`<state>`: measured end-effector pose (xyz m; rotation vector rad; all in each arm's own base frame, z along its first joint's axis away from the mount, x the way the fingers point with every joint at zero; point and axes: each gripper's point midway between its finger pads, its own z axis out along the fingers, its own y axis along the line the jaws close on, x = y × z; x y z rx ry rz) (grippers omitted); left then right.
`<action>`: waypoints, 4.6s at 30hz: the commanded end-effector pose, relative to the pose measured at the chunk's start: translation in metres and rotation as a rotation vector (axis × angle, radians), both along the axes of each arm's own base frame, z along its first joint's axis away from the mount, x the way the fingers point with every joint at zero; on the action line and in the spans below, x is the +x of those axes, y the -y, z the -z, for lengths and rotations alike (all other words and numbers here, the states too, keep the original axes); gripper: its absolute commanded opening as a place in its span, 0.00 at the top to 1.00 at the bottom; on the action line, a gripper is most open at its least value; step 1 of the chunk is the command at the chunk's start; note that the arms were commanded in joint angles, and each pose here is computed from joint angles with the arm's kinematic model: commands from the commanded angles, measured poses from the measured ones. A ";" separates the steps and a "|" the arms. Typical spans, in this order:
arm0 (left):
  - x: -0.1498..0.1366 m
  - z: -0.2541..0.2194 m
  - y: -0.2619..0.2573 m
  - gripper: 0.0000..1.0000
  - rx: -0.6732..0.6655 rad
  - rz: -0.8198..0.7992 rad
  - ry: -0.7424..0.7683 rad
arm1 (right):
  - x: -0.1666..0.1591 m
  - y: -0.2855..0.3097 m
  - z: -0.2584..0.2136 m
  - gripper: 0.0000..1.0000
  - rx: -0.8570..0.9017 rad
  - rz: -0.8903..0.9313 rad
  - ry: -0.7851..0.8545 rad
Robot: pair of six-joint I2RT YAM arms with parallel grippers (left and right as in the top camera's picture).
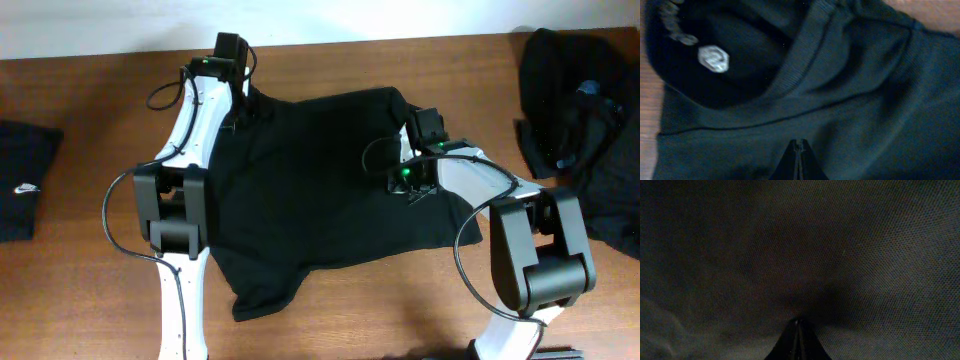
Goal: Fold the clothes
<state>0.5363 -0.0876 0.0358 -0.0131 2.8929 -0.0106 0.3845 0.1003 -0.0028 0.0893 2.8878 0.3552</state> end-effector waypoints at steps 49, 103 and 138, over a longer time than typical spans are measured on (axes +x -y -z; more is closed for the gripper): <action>0.131 -0.047 -0.015 1.00 -0.143 0.023 0.525 | -0.028 0.014 0.046 0.94 -0.084 0.015 -0.125; 0.088 0.034 -0.044 0.99 0.084 0.033 0.230 | -0.024 0.013 0.045 0.95 -0.079 0.018 -0.111; -0.012 -0.098 -0.006 0.03 -0.200 0.020 -0.003 | 0.027 -0.005 -0.078 0.36 -0.003 -0.037 0.081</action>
